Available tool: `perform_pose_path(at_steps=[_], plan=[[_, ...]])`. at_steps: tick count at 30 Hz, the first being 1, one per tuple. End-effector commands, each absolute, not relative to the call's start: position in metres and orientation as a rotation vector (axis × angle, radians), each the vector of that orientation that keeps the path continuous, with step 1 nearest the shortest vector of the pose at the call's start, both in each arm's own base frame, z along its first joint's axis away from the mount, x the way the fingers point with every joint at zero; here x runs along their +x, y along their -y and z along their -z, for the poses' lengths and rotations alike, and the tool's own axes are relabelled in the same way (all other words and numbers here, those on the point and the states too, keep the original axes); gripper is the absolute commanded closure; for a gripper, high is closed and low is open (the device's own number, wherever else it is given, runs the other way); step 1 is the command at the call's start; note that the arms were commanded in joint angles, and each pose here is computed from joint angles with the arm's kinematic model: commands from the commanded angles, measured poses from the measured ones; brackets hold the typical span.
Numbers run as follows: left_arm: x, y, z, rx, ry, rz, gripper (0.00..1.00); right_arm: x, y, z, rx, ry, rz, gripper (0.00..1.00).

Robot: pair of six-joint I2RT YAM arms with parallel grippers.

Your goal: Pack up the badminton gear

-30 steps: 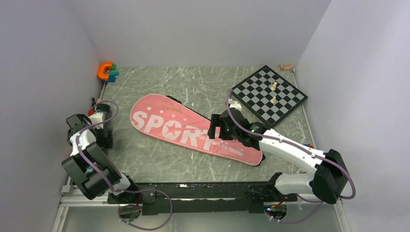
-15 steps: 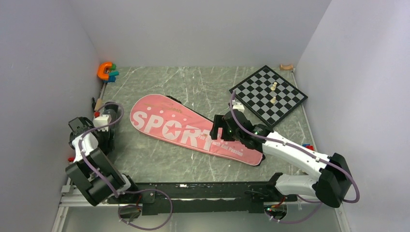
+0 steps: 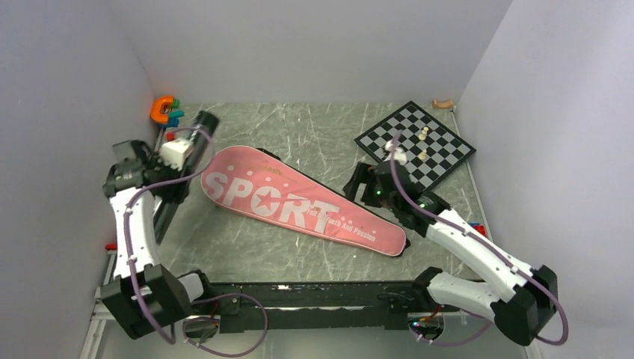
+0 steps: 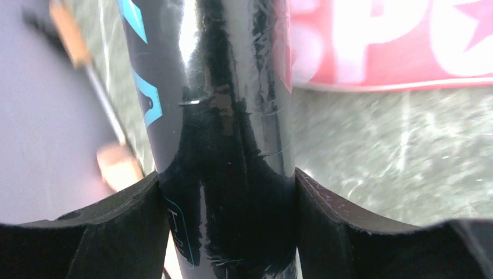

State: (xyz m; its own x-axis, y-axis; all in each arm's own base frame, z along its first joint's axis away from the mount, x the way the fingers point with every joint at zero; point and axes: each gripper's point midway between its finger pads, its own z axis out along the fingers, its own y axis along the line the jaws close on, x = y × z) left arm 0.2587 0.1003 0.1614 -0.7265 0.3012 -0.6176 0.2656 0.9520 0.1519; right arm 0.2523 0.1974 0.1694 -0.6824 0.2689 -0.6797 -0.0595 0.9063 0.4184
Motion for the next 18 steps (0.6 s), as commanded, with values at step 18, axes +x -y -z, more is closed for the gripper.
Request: perform_pose_path(at_steps=[18], plan=[[0.366, 0.18, -0.166, 1.944, -1.691, -0.196, 0.66, 0.25, -0.091, -0.254, 0.527, -1.937, -0.456, 0.11]])
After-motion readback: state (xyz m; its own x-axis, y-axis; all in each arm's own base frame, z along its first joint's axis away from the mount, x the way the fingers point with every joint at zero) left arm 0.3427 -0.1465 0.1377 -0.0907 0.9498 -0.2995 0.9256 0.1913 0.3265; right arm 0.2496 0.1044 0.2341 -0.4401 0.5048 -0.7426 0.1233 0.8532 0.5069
